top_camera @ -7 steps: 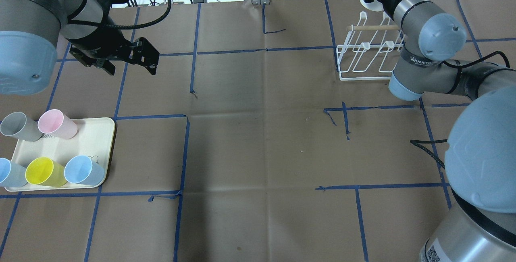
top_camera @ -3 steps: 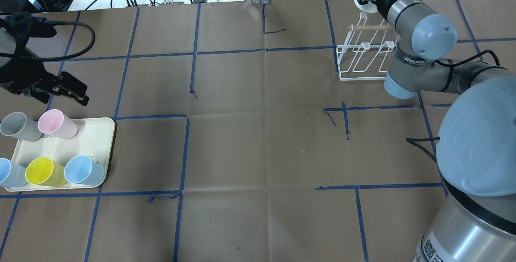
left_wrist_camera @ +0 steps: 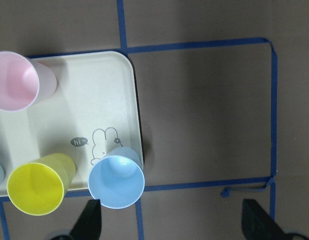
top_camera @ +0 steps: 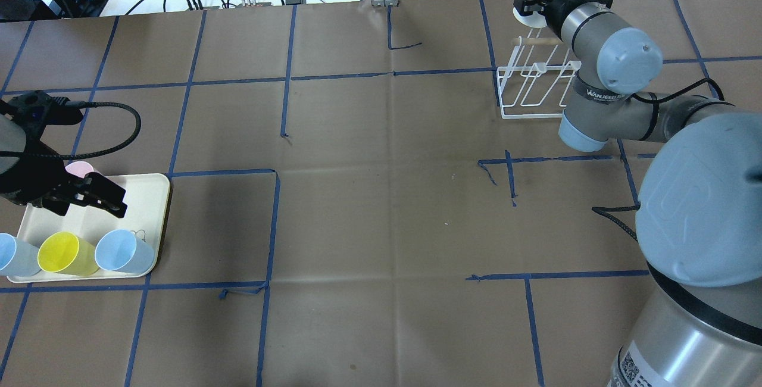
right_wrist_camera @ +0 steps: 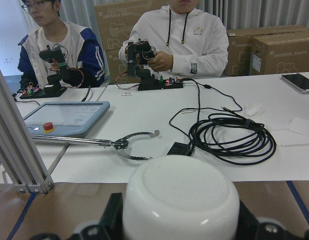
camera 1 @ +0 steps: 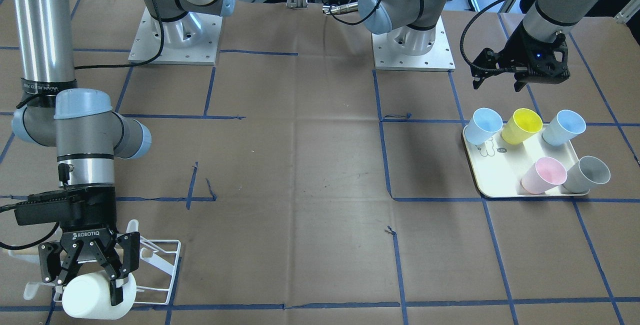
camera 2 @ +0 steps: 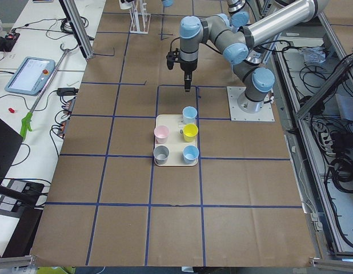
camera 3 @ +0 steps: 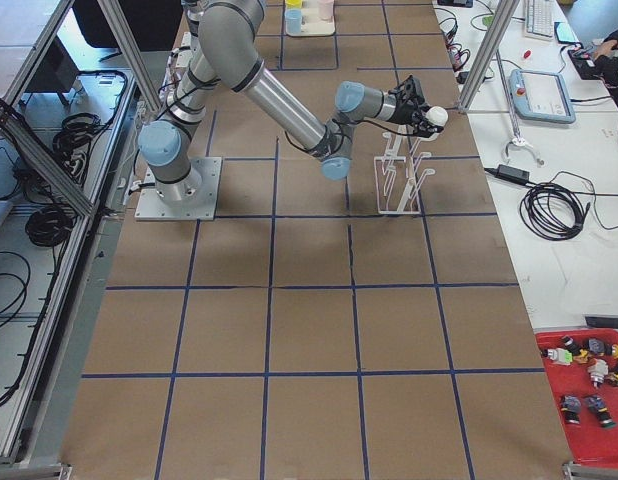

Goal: Transfer IKEA cup to right arm and place on rack

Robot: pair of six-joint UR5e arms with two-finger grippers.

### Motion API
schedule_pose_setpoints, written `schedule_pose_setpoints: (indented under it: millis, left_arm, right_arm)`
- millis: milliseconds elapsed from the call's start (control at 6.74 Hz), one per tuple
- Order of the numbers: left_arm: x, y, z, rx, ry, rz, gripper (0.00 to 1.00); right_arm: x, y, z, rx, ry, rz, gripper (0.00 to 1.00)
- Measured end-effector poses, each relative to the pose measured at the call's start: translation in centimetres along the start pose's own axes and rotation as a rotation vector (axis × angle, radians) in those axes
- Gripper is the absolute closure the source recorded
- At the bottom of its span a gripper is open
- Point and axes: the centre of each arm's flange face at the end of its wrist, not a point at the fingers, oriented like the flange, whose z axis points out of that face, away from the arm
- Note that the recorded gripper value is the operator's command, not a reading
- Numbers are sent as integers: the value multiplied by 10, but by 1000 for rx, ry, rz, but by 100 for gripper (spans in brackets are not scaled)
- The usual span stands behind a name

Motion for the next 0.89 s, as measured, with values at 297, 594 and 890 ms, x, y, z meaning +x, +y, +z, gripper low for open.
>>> schedule_pose_setpoints:
  millis: [297, 594, 890]
  left_arm:
    - [-23, 13, 14, -31, -21, -38, 1]
    - [-26, 18, 30, -45, 6, -52, 1]
    - [-21, 16, 52, -44, 61, -55, 1]
  right_arm:
    - [-1, 6, -2, -14, -4, 4, 83]
    - [1, 8, -2, -21, -3, 5, 83]
    - [2, 16, -2, -39, -3, 9, 23]
